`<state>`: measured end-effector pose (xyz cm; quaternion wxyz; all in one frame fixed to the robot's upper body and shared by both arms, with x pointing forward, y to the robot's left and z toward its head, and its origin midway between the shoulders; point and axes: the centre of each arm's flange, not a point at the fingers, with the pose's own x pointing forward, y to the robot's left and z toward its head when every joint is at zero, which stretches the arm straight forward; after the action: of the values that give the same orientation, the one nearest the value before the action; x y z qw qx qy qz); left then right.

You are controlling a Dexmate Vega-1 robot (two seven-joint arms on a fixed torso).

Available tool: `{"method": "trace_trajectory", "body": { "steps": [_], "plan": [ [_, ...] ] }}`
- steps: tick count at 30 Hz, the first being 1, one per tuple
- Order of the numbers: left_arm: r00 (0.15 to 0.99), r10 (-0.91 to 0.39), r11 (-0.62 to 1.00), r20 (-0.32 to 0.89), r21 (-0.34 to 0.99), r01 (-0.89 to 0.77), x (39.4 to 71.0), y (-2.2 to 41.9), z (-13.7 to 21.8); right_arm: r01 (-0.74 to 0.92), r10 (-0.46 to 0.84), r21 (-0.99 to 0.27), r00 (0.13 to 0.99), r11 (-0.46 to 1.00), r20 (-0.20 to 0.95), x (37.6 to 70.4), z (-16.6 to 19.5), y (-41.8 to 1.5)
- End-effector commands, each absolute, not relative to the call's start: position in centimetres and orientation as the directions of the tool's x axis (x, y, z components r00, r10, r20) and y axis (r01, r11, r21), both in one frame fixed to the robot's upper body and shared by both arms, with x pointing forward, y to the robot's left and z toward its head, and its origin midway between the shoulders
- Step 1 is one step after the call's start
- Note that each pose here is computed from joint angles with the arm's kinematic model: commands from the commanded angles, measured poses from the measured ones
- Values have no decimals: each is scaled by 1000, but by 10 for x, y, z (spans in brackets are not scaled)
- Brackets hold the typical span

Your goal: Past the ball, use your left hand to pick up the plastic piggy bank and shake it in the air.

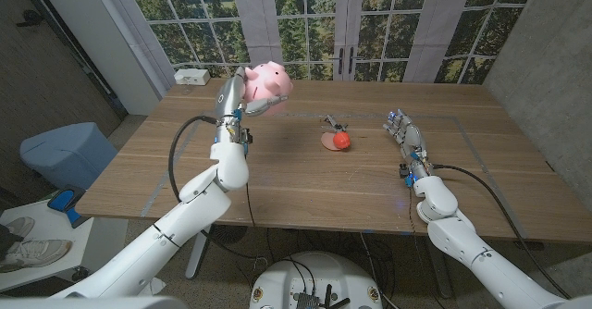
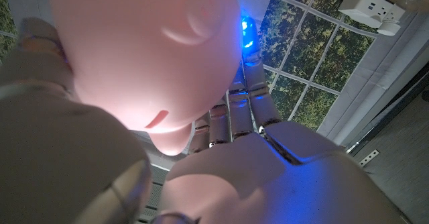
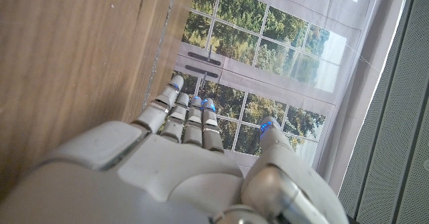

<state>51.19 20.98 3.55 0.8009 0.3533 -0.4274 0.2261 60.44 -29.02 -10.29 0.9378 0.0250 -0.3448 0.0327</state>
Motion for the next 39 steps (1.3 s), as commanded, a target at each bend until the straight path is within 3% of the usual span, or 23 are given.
{"method": "trace_trajectory", "body": {
  "steps": [1, 11, 20, 31, 39],
  "plan": [
    [718, -17, 574, 696, 595, -563, 519, 206, 45, -78, 44, 25, 760, 997, 649, 604, -103, -291],
    [806, -50, 521, 589, 704, -482, 526, 205, 52, -78, 44, 24, 758, 997, 651, 603, -102, -290],
    [824, -58, 510, 564, 726, -462, 529, 204, 54, -76, 40, 28, 757, 997, 652, 604, -101, -290],
    [783, -59, 535, 619, 682, -499, 527, 203, 55, -78, 42, 27, 759, 997, 650, 605, -102, -291],
    [681, -33, 589, 732, 565, -578, 521, 205, 49, -77, 38, 32, 761, 996, 648, 606, -103, -291]
  ]
}}
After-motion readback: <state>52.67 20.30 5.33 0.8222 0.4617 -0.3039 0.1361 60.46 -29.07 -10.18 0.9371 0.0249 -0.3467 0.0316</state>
